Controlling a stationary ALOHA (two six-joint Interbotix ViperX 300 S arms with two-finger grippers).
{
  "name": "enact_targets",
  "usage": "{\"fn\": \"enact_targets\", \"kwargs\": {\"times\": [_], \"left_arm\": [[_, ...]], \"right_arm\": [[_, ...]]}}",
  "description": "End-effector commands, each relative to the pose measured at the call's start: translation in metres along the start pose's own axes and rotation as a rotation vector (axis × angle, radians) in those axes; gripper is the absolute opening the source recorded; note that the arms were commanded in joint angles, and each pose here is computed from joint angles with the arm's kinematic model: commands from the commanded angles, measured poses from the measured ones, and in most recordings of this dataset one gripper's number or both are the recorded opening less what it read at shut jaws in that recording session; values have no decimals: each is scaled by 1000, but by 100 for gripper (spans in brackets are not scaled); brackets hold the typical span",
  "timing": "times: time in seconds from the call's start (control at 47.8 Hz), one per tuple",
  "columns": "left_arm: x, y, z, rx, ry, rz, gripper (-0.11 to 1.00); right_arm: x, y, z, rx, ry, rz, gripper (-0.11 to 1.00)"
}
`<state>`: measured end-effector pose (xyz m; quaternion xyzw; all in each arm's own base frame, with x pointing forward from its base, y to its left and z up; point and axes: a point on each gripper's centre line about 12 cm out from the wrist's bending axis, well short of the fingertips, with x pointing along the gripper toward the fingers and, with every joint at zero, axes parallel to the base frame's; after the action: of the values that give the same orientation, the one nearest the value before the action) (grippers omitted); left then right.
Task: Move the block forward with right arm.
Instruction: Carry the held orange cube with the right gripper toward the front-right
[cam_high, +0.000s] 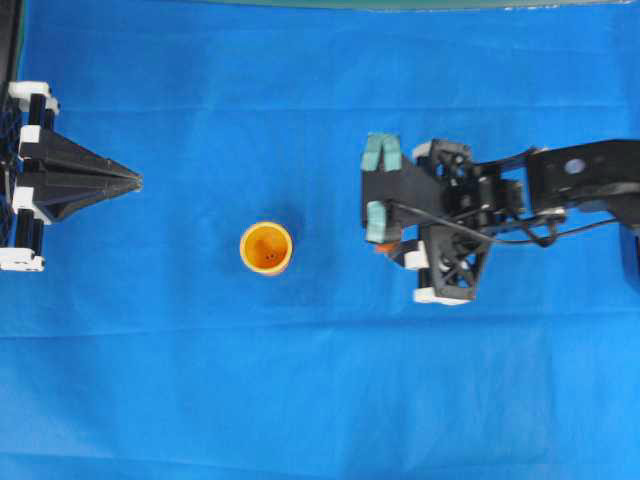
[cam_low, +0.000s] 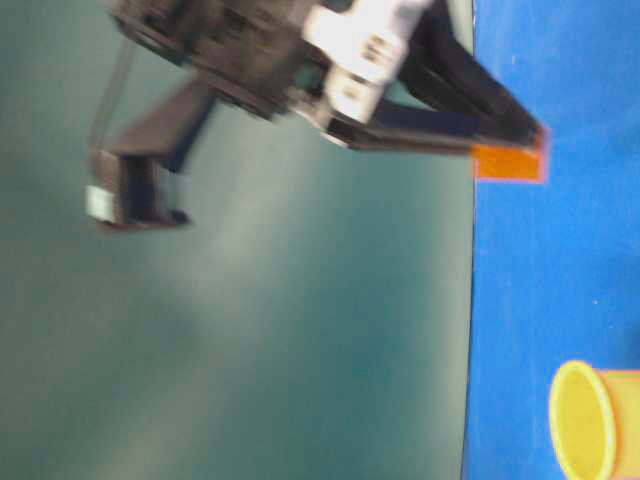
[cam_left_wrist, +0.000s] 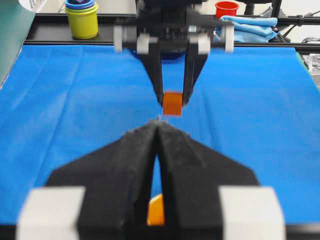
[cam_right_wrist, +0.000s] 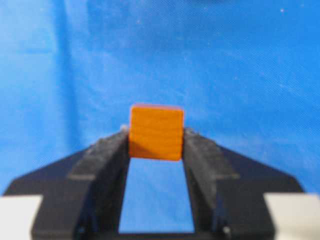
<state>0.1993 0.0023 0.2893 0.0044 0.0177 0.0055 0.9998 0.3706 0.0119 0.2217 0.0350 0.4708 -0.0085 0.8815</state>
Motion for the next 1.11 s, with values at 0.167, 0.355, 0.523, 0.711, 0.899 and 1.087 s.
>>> {"fn": "enact_targets", "kwargs": {"times": [0.167, 0.355, 0.523, 0.711, 0.899, 1.087], "left_arm": [[2, 0, 13, 5, -31, 1, 0], [3, 0, 13, 5, -34, 1, 0], [3, 1, 13, 5, -34, 3, 0], [3, 0, 14, 5, -35, 1, 0], [3, 0, 15, 3, -38, 1, 0], [3, 0, 15, 3, -38, 1, 0]], "right_arm": [[-56, 11, 18, -16, -79, 23, 41], [-83, 24, 26, -44, -79, 44, 41], [-95, 42, 30, -86, -68, 75, 41], [-102, 71, 29, -150, -78, 124, 41], [-107, 96, 25, -179, -83, 172, 41], [-112, 119, 24, -141, -81, 215, 41]]}}
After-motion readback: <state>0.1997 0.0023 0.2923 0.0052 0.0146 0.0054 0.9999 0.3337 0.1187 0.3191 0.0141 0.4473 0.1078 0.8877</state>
